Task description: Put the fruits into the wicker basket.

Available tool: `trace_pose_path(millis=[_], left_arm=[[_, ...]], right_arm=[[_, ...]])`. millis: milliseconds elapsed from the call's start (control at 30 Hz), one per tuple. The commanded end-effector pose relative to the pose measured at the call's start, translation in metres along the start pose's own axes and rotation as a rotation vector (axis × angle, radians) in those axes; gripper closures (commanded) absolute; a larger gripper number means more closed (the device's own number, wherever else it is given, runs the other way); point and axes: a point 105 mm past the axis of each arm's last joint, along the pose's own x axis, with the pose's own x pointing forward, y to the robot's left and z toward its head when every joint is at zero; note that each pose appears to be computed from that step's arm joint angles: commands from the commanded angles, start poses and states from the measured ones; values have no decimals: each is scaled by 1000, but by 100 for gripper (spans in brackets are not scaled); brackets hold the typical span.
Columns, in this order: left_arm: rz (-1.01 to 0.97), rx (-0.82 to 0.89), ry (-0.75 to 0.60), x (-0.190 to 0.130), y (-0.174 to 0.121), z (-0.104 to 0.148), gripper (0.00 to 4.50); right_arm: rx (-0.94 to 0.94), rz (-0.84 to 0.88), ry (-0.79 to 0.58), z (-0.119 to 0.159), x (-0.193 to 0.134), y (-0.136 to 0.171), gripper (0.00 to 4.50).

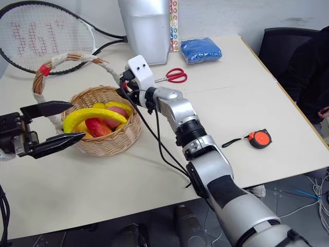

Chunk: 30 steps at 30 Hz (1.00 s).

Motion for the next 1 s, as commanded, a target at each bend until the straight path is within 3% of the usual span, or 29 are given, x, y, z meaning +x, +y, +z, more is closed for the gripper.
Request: trace_pose_path(millis=[33, 100, 167, 300, 433, 567, 767, 1000], left_arm=[[1, 47, -18, -1, -4, 11, 0], [-11, 49, -27, 2, -7, 13, 0], [-31, 48, -44, 7, -9, 16, 0], [-99, 44, -45, 25, -15, 9, 0], [-146, 16, -94, 37, -15, 11, 0], [-224, 6, -147, 54, -16, 16, 0], [-294, -14, -183, 67, -15, 19, 0], [-338, -18, -184, 76, -15, 16, 0]], right_arm=[[-39, 25, -86, 21, -3, 2, 375], [-35, 21, -121, 26, -10, -2, 421], [-33, 18, -184, 35, -24, -10, 423], [-99, -119, -302, 43, -97, -55, 423], [-183, -258, -237, 41, -163, -84, 423], [-287, -572, -45, 25, -271, -141, 423], [-202, -954, 10, -10, -354, -188, 423], [-156, -957, 0, -31, -363, -184, 218]])
